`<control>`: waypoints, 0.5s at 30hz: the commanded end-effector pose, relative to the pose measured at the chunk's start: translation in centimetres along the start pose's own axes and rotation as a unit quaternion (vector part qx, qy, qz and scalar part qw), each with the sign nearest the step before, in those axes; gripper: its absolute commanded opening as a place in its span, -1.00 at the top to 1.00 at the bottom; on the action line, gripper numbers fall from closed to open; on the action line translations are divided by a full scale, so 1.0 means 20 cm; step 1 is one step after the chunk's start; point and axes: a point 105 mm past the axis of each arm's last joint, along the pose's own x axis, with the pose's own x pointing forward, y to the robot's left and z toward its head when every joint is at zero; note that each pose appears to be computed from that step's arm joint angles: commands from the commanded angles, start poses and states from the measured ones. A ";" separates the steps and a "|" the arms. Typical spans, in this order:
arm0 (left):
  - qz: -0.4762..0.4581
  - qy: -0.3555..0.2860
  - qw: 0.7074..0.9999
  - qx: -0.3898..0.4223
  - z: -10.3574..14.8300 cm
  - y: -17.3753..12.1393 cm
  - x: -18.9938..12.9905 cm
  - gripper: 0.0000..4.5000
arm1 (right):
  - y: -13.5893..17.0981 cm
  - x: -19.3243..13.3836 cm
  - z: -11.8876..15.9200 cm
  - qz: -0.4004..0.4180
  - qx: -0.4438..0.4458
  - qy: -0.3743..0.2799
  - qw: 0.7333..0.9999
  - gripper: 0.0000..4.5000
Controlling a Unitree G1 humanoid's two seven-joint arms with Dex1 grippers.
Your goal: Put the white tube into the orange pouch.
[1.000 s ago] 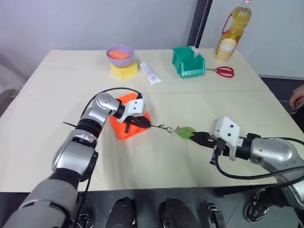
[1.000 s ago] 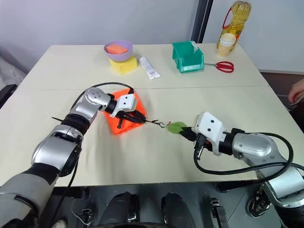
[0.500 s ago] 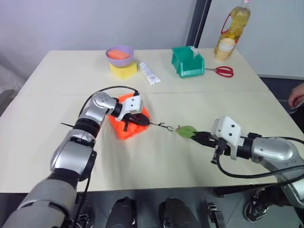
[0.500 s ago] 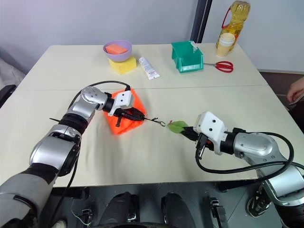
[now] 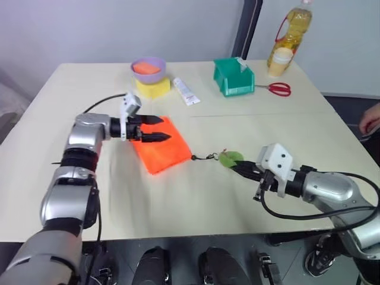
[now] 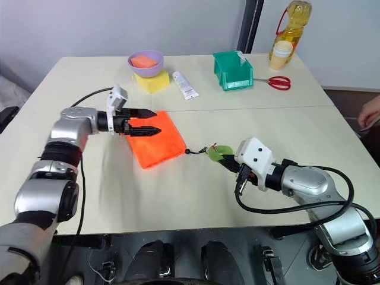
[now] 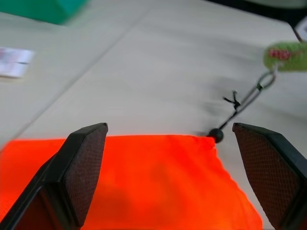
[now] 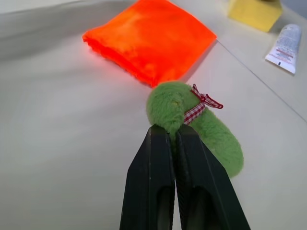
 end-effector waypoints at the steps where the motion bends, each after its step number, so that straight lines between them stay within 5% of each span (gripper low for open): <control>1: 0.026 -0.015 0.999 0.023 0.03 0.01 -0.03 -0.99 | -0.01 -0.01 0.05 -0.003 -0.012 -0.020 1.000 1.00; 11: 0.015 0.014 0.999 0.031 -0.08 -0.09 -0.01 -0.99 | 0.23 -0.06 0.12 0.126 0.008 -0.036 0.991 1.00; 15: 0.002 0.031 0.999 0.039 -0.11 -0.13 0.00 -0.99 | 0.27 -0.08 0.07 0.145 0.002 0.005 0.989 1.00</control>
